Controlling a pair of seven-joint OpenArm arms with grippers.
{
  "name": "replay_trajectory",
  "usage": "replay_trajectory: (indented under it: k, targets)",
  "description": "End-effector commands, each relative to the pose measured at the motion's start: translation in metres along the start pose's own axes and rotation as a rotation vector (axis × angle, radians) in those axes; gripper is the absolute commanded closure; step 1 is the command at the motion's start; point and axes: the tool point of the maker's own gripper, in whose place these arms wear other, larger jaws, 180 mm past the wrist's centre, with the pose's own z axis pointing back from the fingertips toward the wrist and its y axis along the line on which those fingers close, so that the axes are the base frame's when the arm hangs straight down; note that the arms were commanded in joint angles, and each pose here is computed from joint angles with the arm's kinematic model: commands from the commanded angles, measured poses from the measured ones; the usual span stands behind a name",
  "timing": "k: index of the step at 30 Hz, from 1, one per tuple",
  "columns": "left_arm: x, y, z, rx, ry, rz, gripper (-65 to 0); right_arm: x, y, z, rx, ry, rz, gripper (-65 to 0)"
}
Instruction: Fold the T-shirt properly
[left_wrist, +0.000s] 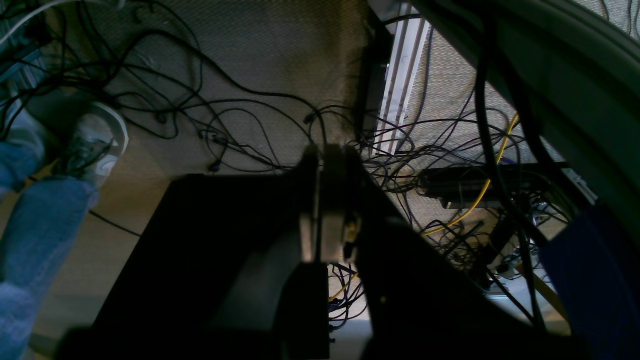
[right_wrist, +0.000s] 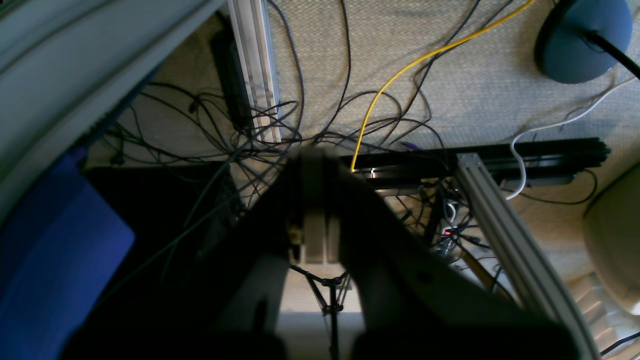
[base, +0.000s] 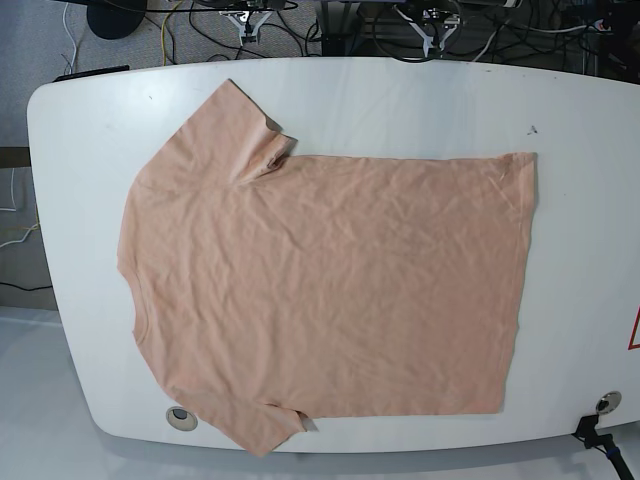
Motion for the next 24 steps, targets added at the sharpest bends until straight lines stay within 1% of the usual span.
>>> replay_trajectory:
  k: [1,3,16,24]
  targets:
    - [0.006,0.001,0.000,0.005,-0.018,-0.001,0.0,0.001,-0.001,0.000,0.003,-0.014,0.013,0.0]
    - [0.005,0.001,0.000,0.006,-0.013,-0.003,0.0,0.005,-0.002,0.000,0.001,-0.025,0.008,0.0]
    - [0.000,0.002,0.000,0.007,-0.006,0.001,0.0,-0.005,-0.003,0.000,-0.003,-0.006,0.012,0.0]
    - [0.003,0.001,0.000,0.006,-0.013,-0.001,0.0,-0.004,-0.004,0.000,-0.003,-0.009,0.011,0.0]
